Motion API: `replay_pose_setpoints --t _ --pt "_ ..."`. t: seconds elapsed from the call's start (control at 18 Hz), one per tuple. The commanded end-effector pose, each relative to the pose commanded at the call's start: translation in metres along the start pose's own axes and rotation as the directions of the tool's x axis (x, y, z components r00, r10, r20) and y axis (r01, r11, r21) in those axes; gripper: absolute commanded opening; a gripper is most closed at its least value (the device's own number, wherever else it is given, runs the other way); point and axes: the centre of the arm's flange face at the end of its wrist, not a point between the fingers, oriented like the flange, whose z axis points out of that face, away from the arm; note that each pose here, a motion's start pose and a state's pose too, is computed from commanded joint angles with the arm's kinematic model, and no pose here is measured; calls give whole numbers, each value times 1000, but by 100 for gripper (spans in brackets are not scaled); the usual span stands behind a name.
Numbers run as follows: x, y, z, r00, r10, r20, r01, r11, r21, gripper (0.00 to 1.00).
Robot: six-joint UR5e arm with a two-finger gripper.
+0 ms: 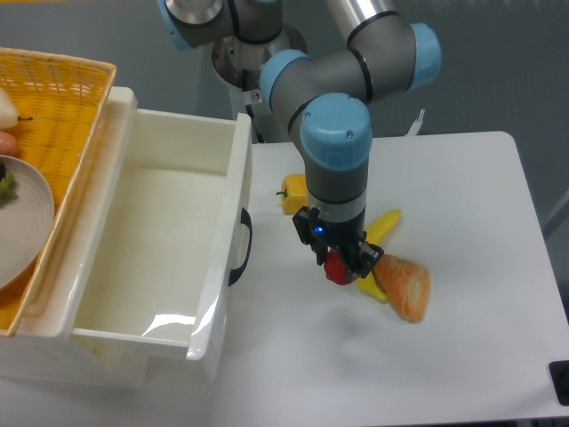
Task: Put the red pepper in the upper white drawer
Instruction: 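Close the gripper on the red bell pepper beside the banana, then lift the red pepper and carry it over the open white drawer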
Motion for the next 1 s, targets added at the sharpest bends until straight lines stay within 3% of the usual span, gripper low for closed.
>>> replay_pose_setpoints --t 0.11,0.39,0.67,0.83,1.0 --pt "-2 0 -2 997 -74 -25 75 997 37 32" --pt "0 1 -28 988 -149 -41 153 984 94 33" --pt "-4 8 -54 959 -271 -87 282 944 169 33" --pt "-3 8 -66 925 -354 -139 377 903 207 33" --pt "2 6 -76 918 -360 -164 391 890 234 33"
